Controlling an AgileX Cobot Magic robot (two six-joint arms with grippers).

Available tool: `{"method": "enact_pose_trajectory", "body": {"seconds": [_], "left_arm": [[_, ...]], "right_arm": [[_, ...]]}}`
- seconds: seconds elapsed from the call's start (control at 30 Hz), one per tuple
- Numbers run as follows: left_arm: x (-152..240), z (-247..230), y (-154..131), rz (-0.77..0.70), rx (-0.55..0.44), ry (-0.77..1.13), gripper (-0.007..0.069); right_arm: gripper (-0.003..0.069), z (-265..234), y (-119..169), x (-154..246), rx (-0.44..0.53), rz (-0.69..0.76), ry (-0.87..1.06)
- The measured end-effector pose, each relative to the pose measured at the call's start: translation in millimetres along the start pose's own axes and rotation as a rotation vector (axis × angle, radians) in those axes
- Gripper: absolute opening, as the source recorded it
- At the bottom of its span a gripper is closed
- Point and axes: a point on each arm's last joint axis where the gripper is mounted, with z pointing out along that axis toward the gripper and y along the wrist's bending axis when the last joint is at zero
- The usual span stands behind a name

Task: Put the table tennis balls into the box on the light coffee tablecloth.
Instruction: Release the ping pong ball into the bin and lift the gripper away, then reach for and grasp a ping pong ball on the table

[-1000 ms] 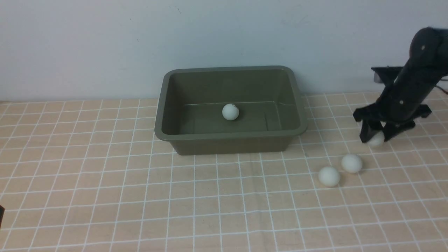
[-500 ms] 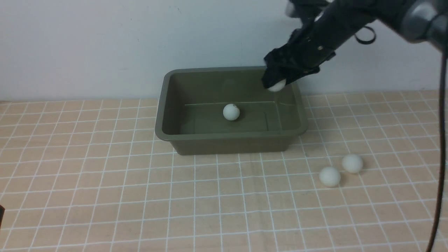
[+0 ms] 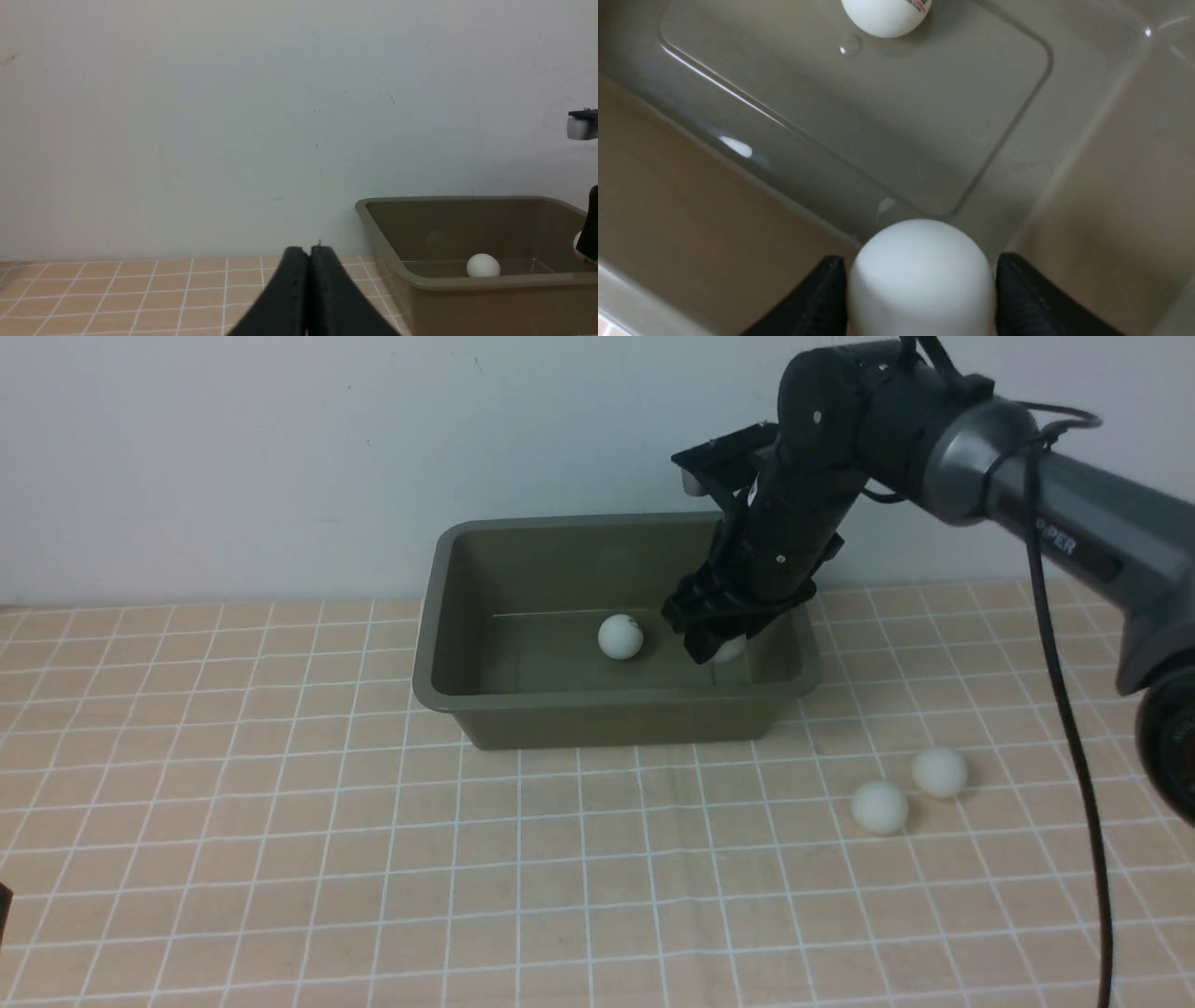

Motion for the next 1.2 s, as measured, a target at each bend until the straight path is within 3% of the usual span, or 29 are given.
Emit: {"method": "enact_pose_trajectory", "body": {"seconds": [0.23, 0.37, 0.53, 0.67, 0.93, 1.2], "left_arm": [[0, 0, 0, 0.000, 0.000, 0.000, -0.0064], [0, 0, 0, 0.000, 0.000, 0.000, -0.0064], [0, 0, 0, 0.000, 0.000, 0.000, -0.0064], [0, 0, 0, 0.000, 0.000, 0.000, -0.0064], [0, 0, 0, 0.000, 0.000, 0.000, -0.0064], [0, 0, 0, 0.000, 0.000, 0.000, -0.0064]], "right_arm": [[0.0483, -12, 0, 0, 0.004, -0.001, -0.005], [0.0487, -60, -9, -1, 0.029, 0.017, -0.090], [0.0487, -126, -38, 20, 0.098, 0.096, -0.167], [0.0487, -149, -62, 52, 0.138, 0.175, -0.145], [0.0488, -111, -90, 110, 0.134, 0.305, 0.049], [0.0488, -60, -93, 128, 0.121, 0.321, 0.093]]}}
